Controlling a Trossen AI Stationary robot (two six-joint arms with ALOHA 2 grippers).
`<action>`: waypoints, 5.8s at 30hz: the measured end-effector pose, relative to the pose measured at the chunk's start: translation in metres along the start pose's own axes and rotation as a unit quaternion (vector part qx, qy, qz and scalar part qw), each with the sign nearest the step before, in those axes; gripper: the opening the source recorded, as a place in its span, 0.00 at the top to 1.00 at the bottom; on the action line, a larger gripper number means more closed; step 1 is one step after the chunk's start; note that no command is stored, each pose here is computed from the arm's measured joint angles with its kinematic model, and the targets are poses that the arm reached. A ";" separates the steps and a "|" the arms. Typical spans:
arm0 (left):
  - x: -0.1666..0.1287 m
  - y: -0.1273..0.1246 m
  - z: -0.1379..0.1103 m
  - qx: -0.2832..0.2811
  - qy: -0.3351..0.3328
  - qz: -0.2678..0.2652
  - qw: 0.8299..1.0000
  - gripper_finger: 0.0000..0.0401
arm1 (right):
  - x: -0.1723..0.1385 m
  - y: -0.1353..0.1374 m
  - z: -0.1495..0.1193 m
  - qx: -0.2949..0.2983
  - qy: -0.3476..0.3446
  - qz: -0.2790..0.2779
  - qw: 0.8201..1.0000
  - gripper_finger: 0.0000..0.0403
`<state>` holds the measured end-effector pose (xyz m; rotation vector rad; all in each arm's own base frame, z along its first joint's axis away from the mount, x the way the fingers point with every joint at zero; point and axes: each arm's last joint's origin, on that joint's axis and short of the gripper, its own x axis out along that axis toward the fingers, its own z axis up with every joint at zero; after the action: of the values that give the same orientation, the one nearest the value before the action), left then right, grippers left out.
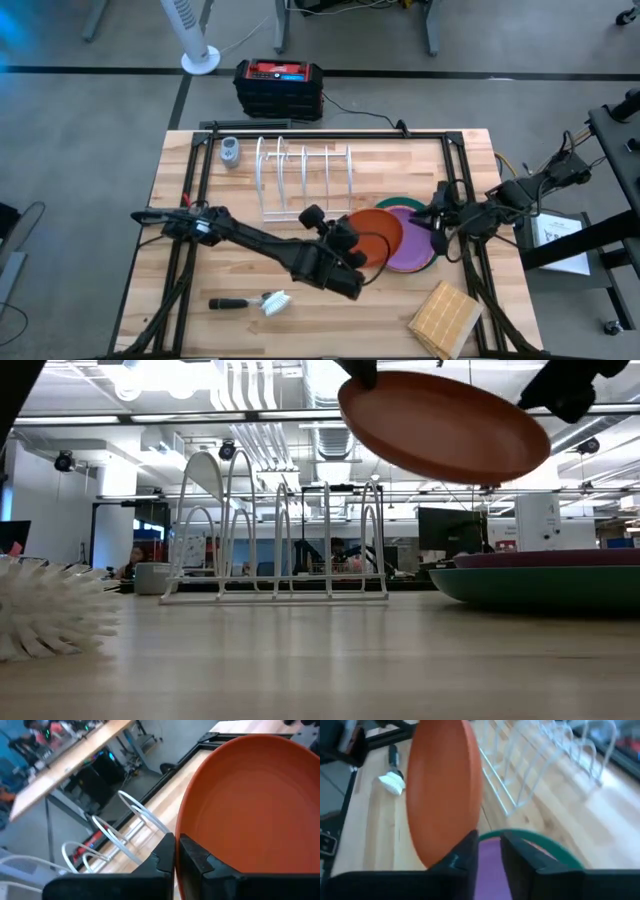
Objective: Sort dishes
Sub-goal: Put the orange plate into the dish rack
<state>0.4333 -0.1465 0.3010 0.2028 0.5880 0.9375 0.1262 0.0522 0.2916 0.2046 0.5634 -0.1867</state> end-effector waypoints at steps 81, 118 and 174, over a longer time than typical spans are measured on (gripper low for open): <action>-0.096 -0.014 -0.019 -0.043 -0.067 -0.085 0.993 0.61 | 0.019 0.059 0.027 -0.253 -0.305 0.005 0.918 1.00; -0.174 0.136 0.027 0.166 -0.115 -0.178 0.963 0.63 | 0.027 0.047 0.007 -0.188 -0.368 -0.098 0.905 1.00; -0.006 0.052 -0.115 -0.158 -0.287 -0.364 0.872 0.54 | 0.038 0.043 0.005 -0.261 -0.329 -0.197 0.886 1.00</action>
<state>0.3298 -0.1306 0.2298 -0.0478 -0.0706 0.1915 0.1700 0.0884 0.2812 -0.4969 -0.0492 -0.4688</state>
